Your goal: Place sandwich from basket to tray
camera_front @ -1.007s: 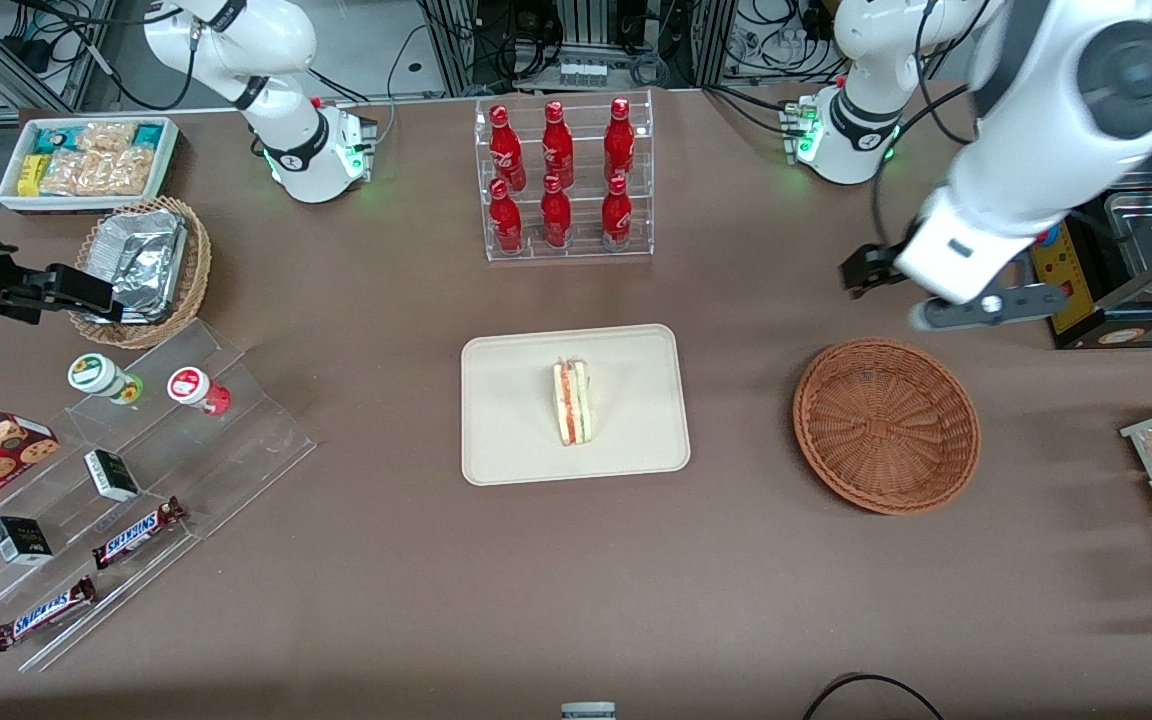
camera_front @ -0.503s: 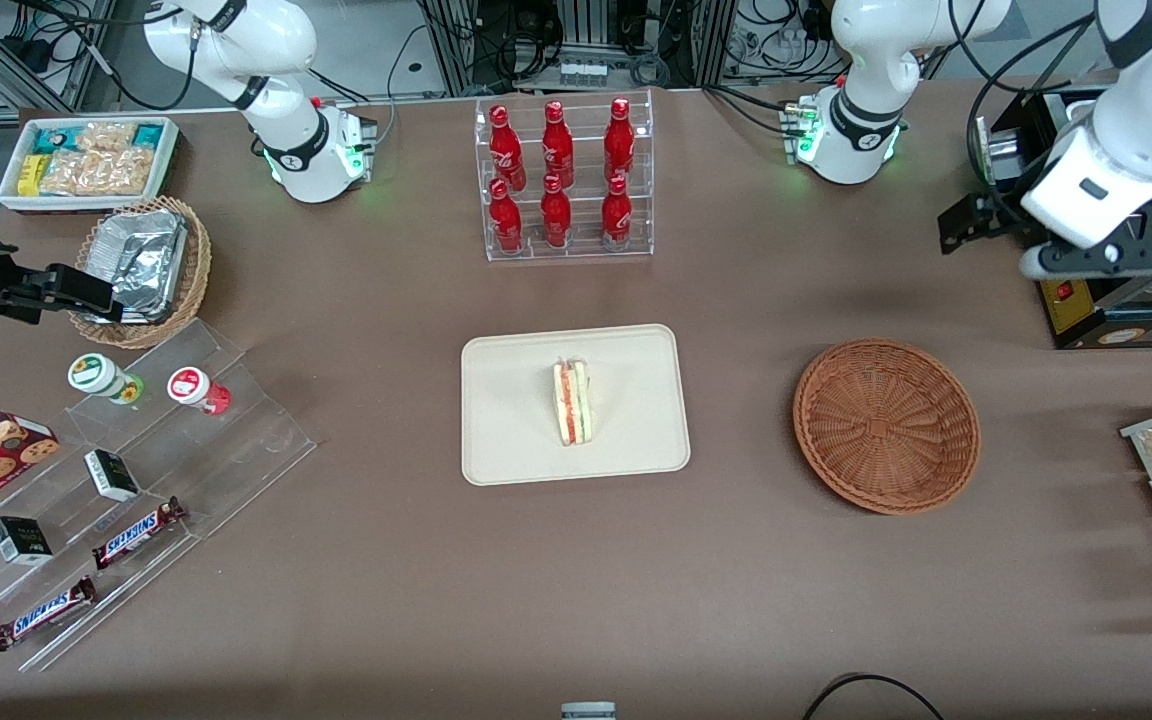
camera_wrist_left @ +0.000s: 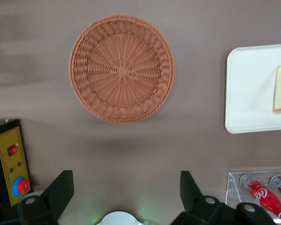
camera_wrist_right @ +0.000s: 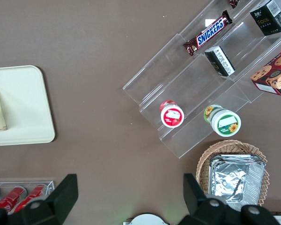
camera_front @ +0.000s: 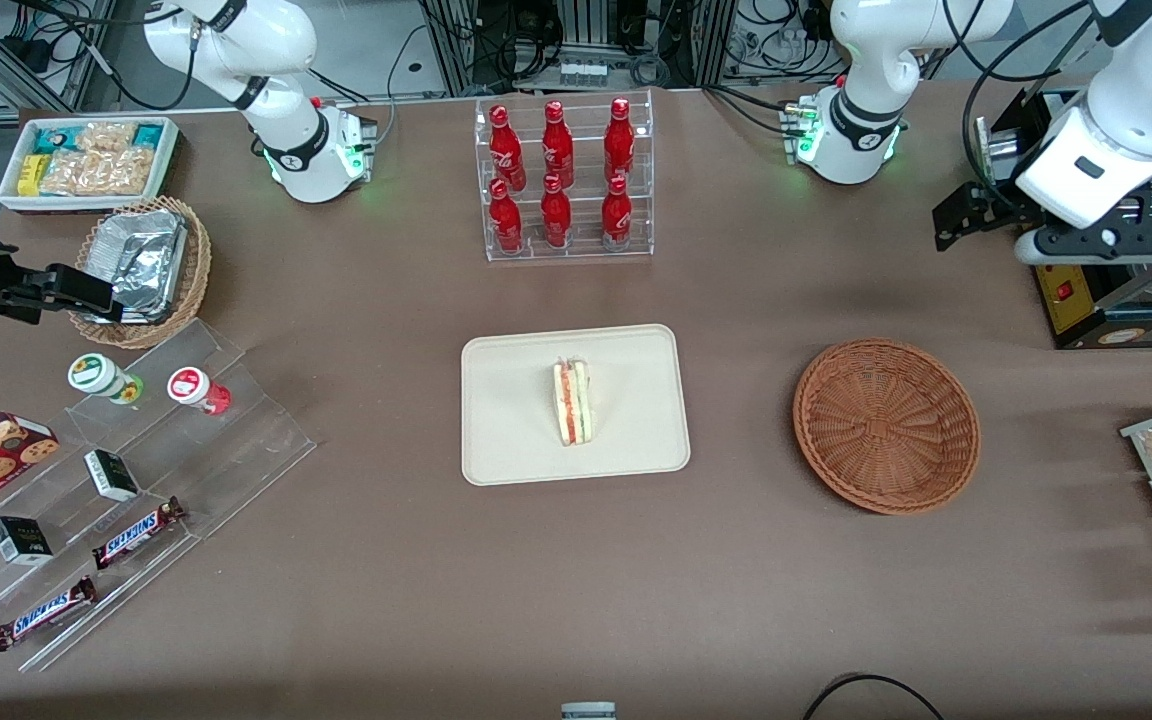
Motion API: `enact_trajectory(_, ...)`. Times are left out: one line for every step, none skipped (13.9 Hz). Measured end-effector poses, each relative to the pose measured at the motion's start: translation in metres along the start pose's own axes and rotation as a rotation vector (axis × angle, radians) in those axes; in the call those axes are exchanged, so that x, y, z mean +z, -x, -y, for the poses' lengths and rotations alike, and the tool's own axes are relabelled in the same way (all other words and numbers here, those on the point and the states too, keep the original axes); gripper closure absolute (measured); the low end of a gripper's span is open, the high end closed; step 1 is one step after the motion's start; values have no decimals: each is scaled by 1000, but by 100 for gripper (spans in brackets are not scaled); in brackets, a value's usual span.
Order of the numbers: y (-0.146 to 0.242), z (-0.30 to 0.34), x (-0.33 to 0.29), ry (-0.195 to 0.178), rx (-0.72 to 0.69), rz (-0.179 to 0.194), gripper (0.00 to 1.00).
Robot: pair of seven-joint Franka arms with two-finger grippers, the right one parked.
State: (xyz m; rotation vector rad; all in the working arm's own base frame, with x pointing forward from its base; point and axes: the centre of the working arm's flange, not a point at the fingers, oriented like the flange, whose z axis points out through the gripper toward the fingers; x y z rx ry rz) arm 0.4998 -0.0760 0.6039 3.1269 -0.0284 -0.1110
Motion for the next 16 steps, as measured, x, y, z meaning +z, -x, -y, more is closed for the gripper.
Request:
enact_trajectory(-10,-2,-4,4,5,1,0)
enact_trajectory(-20,-4,-6,8,9,-1,0)
enact_trajectory(-27,-6,-8,11,12,-4,0)
enact_trajectory(-33,-7,-9,12,14,-6,0)
enact_trajectory(-37,-7,-8,-3,18,-8,0)
enact_trajectory(-38,-7,-8,-28,22,-11,0)
enact_trajectory(-38,-6,-9,-45,23,-15,0)
enact_trajectory(-38,-6,-10,-55,24,-17,0)
enact_trajectory(-37,-4,-12,-61,22,-20,0)
enact_trajectory(-36,-2,-14,-64,18,-23,0)
enact_trajectory(-36,3,-15,-65,9,-22,0)
enact_trajectory(-36,11,-16,-65,-6,-16,0)
enact_trajectory(-36,20,-16,-64,-23,-9,0)
enact_trajectory(-35,29,-17,-63,-37,-7,0)
enact_trajectory(-35,33,-18,-61,-45,-7,0)
enact_trajectory(-35,34,-19,-61,-47,-7,0)
